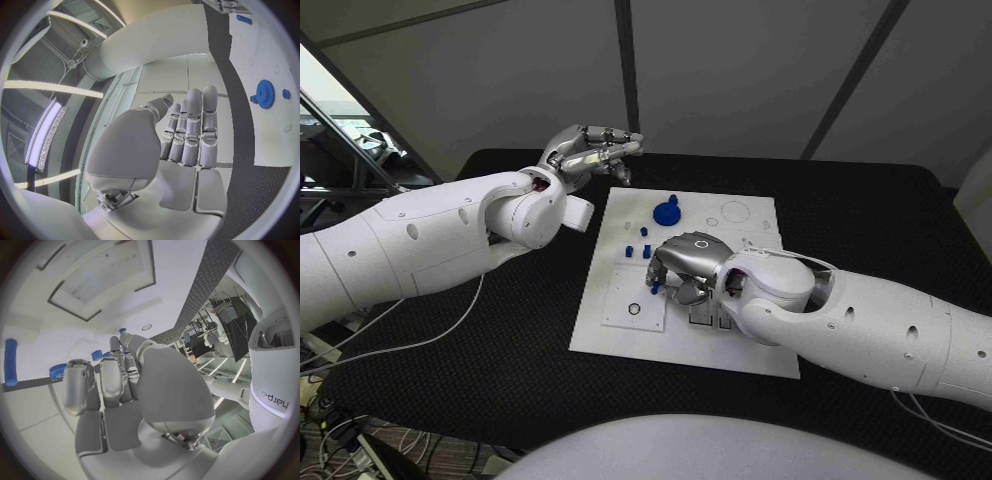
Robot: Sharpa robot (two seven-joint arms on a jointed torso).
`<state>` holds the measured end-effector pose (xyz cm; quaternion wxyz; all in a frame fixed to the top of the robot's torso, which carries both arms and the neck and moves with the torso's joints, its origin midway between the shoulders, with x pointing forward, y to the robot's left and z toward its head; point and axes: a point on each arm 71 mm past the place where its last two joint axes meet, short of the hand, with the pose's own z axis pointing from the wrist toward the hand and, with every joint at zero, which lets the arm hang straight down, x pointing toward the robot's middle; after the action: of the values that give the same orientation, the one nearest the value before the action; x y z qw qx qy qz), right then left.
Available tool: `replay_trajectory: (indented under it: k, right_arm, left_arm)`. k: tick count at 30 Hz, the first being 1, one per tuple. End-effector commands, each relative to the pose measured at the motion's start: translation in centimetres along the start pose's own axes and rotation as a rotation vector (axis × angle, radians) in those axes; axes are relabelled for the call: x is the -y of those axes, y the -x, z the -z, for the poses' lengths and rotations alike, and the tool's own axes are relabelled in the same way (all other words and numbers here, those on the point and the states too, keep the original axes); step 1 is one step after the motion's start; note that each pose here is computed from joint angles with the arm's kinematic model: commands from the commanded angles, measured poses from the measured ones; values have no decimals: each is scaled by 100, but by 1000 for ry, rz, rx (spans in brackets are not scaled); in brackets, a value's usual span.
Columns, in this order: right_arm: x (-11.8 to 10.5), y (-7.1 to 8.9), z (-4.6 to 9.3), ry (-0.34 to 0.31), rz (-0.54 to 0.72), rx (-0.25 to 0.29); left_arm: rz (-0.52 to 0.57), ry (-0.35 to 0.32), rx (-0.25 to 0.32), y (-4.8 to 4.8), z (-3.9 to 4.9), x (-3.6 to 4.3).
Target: Assemble the parts on the task board
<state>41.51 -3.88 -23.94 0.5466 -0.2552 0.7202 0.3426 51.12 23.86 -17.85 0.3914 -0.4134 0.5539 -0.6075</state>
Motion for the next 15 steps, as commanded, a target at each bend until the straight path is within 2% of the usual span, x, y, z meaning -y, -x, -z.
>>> replay_trajectory:
  k: [1,15]
  right_arm:
    - [-1,-14,-9,-3,23,-27]
    - [-49,-74,-45,4,32,-76]
  left_arm:
    - [2,-4,-15,-17,-8,14]
    - [2,-2,-15,-18,-10,12]
